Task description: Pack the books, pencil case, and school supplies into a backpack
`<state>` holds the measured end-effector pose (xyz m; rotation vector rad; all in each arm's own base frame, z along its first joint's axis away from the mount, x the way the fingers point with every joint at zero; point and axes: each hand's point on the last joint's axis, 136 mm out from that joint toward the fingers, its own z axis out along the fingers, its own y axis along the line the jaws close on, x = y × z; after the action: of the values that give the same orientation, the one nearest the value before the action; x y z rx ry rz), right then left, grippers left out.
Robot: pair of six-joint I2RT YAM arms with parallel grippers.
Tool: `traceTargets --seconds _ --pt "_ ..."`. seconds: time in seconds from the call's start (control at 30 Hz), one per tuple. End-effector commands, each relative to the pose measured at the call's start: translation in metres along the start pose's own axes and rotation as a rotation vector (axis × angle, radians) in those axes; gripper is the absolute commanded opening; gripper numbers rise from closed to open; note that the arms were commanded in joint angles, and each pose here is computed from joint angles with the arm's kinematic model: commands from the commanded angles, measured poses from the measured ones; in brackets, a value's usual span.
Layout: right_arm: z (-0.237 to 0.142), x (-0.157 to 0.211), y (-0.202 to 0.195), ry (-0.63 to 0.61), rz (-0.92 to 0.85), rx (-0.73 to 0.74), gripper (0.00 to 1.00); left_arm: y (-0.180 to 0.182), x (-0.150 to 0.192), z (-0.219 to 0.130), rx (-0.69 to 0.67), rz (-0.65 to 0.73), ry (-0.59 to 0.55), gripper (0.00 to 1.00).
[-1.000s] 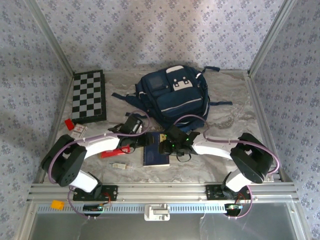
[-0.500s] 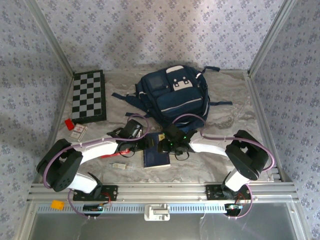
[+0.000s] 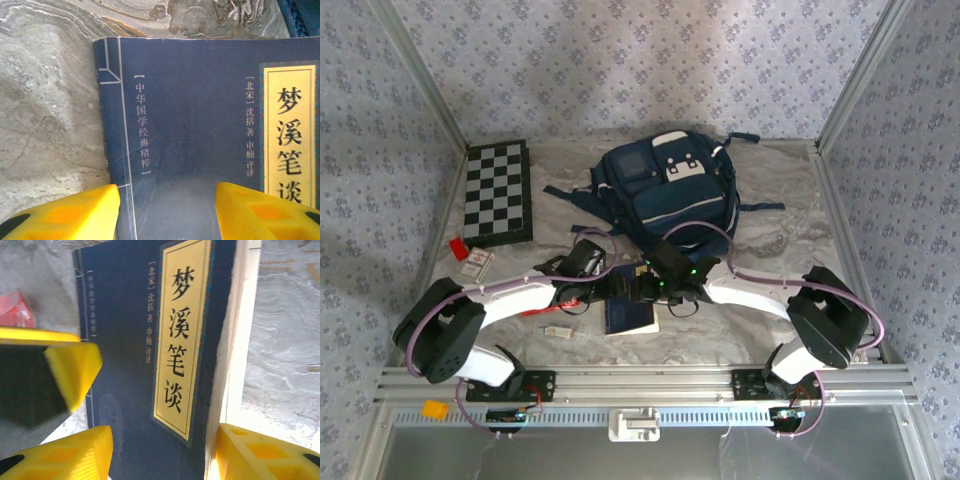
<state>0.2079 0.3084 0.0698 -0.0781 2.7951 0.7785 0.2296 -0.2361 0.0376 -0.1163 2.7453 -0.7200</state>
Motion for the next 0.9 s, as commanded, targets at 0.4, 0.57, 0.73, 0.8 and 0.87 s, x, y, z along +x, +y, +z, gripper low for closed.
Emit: traceTargets --seconds 0.4,0.57,0.73,0.8,0.87 --pt "-0.003 0.001 0.017 0.005 -0.005 -0.11 0.3 0.014 0.01 0.005 -0.055 -0.012 0.033 0.53" --pt "-0.005 0.002 0.015 -0.001 0.005 -0.115 0.16 0.013 0.01 0.004 -0.056 -0.013 0.031 0.53" --pt "-0.01 0.0 0.017 -0.016 0.006 -0.129 0.06 0.012 0.008 0.002 -0.055 -0.01 0.023 0.53" --pt "-0.012 0.0 0.019 -0.02 0.004 -0.135 0.06 0.011 0.007 0.001 -0.054 -0.006 0.019 0.53" --pt "-0.014 0.0 0.019 -0.019 0.004 -0.135 0.08 0.01 0.005 0.0 -0.056 -0.002 0.017 0.53"
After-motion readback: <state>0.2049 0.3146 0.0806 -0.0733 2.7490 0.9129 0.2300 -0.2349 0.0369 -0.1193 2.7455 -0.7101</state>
